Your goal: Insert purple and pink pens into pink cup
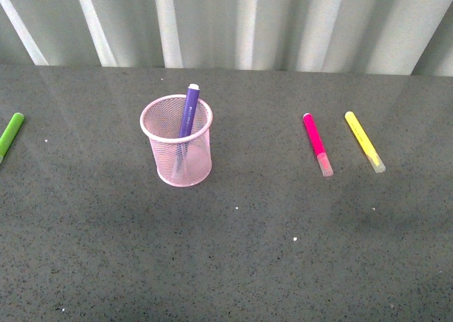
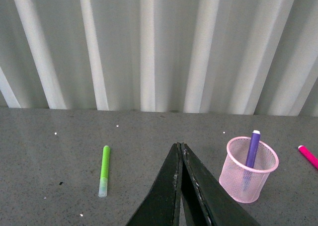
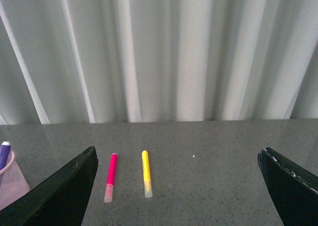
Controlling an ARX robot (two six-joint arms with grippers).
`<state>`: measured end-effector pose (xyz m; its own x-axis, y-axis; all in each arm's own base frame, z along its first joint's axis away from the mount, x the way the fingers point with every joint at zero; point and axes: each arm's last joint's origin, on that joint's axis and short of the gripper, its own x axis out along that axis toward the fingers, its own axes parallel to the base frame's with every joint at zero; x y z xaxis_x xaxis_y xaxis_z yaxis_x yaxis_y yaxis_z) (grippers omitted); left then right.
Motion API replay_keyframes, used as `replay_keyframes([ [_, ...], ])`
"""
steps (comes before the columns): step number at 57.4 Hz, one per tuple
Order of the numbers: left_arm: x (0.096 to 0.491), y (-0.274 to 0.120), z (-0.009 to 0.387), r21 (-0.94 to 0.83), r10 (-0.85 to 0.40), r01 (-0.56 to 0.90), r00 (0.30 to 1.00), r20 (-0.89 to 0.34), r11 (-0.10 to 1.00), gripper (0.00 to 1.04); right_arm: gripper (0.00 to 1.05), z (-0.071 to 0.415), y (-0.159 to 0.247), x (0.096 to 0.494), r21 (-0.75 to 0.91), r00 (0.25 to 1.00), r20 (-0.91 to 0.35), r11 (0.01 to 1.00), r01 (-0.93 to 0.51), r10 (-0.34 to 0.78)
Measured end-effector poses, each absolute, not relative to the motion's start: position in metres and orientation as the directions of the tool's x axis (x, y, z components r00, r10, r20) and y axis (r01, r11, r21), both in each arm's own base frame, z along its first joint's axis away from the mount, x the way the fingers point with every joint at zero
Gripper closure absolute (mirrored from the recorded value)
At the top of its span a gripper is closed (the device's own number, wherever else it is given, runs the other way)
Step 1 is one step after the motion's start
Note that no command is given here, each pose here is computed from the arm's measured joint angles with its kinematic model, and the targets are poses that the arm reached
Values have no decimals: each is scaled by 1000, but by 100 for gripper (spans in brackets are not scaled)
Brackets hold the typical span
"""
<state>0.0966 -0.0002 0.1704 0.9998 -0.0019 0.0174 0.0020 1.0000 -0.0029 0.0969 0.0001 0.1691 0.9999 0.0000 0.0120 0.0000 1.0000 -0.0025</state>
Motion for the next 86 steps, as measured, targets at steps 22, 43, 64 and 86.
replay_keyframes([
  [22, 97, 0, 170, -2, -2, 2, 1000, 18, 1000, 35, 7, 169, 0, 97, -2, 1000, 12, 1000, 0, 0],
  [43, 97, 0, 170, -2, -1, 1, 1000, 18, 1000, 7, 7, 182, -39, 183, 177, 930, -325, 955, 237, -170],
  [64, 97, 0, 170, -2, -2, 2, 1000, 18, 1000, 7, 7, 151, -14, 329, 36, 744, -668, 998, 59, -20],
  [86, 97, 0, 170, -2, -2, 2, 1000, 18, 1000, 7, 7, 111, 46, 406, 65, 613, -784, 996, -65, 92],
])
